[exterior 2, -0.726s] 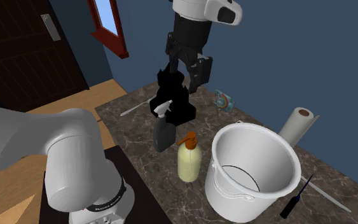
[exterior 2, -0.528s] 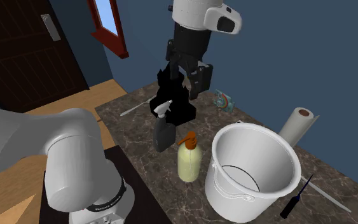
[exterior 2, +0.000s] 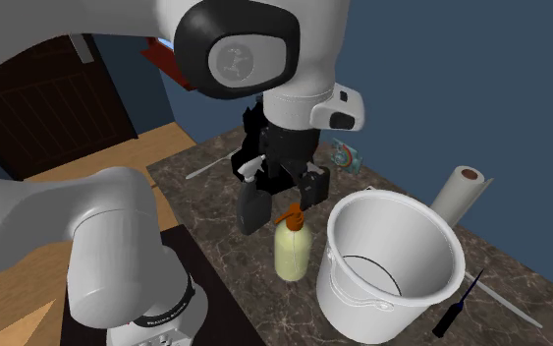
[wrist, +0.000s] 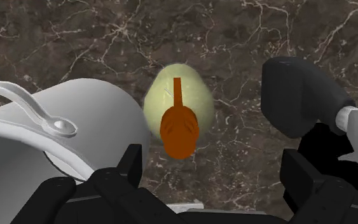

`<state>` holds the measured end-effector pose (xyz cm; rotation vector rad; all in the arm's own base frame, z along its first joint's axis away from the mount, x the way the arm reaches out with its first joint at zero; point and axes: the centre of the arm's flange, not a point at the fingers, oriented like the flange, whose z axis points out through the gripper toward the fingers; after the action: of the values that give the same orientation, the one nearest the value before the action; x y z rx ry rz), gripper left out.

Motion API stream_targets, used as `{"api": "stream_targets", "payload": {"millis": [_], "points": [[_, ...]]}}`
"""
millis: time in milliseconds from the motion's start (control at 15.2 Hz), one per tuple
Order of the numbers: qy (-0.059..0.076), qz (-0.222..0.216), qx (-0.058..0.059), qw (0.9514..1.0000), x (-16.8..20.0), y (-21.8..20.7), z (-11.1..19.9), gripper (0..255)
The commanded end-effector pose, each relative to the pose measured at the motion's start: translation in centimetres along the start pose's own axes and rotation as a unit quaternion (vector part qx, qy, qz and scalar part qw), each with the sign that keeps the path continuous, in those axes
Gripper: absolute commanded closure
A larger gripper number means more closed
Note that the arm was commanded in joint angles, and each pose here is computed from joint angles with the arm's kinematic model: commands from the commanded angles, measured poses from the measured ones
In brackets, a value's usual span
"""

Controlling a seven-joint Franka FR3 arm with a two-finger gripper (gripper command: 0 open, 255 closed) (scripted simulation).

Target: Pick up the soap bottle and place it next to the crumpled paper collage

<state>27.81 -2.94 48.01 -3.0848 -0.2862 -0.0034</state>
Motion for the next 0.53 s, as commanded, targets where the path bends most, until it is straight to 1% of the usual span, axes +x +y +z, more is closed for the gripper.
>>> {"api": "stream_targets", "payload": {"millis": [0, 66, 462], "points": [[0.011, -0.01, -0.009, 0.9999, -0.8, 1.4, 2.3, 0], [0.014, -0.012, -0.011, 0.9998, -1.0, 1.8, 2.9, 0], [0.014, -0.012, -0.011, 0.9998, -0.9, 1.8, 6.1, 0]]}}
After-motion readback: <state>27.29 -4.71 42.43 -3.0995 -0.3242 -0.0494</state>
